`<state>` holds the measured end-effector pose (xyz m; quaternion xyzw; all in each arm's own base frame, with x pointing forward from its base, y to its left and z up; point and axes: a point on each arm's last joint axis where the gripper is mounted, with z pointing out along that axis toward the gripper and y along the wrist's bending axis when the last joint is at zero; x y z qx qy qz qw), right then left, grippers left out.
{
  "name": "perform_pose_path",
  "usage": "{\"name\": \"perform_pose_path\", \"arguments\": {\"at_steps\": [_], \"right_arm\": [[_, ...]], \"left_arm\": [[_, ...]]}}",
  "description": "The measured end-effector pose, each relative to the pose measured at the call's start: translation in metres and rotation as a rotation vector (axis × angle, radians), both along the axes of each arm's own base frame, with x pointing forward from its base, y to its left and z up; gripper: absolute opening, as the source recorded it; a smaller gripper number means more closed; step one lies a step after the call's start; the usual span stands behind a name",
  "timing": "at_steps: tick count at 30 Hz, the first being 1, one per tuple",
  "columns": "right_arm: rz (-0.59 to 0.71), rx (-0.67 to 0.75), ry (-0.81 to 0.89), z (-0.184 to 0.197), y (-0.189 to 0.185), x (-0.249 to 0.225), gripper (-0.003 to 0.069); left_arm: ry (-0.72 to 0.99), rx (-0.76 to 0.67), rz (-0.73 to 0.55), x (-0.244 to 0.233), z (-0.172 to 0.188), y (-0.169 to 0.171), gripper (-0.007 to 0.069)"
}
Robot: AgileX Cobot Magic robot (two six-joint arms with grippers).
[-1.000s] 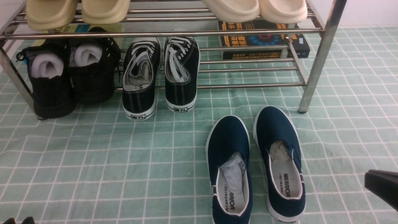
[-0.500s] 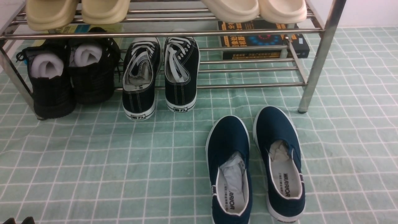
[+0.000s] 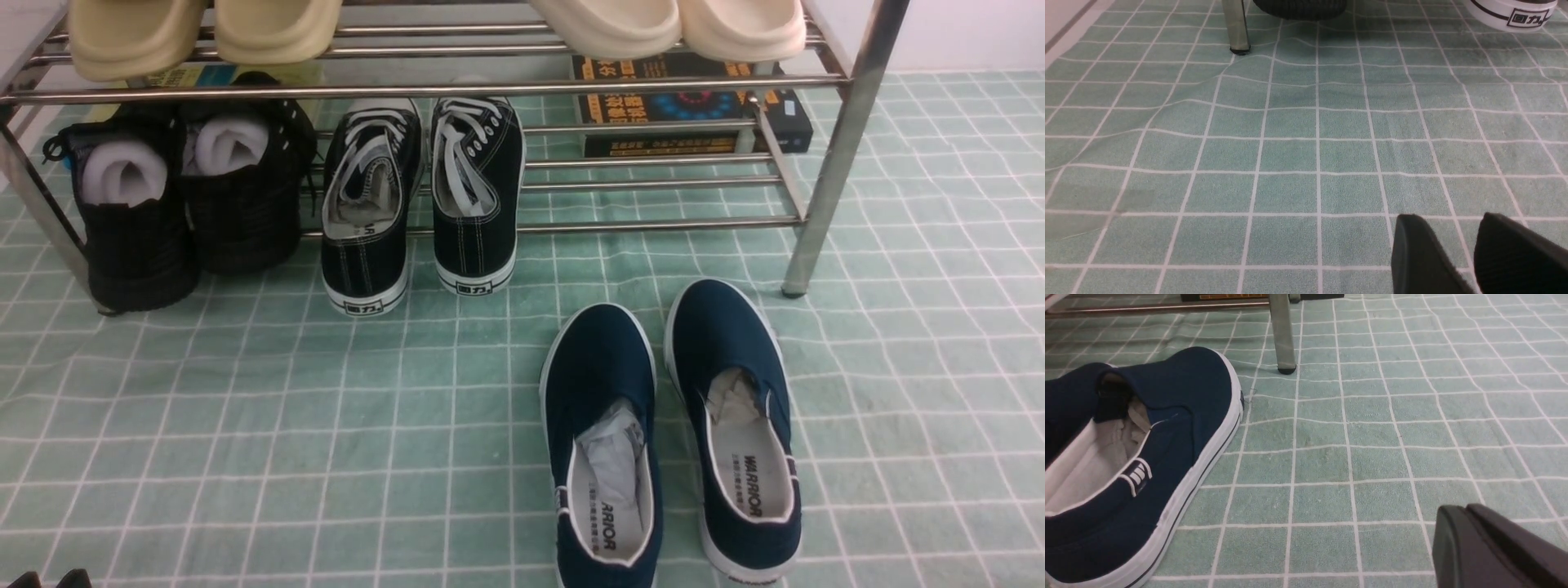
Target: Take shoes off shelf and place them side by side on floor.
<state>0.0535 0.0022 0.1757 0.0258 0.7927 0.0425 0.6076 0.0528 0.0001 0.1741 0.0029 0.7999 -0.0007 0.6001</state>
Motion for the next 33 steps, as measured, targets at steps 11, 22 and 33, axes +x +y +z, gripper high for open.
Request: {"name": "perform_pose_path", "arguments": {"at_steps": [11, 22, 33], "right_arm": [[0.001, -0.001, 0.042, -0.0014, 0.0000, -0.0015, 0.0048], [0.001, -0.002, 0.045, -0.0016, 0.0000, -0.0015, 0.0063], [0.001, -0.002, 0.045, -0.0016, 0.0000, -0.0015, 0.0078]], "left_arm": [[0.000, 0.000, 0.000, 0.0000, 0.0000, 0.0000, 0.0242], [0.000, 0.000, 0.000, 0.0000, 0.0000, 0.0000, 0.0242], [0.000, 0.000, 0.000, 0.0000, 0.0000, 0.0000, 0.0242]]}}
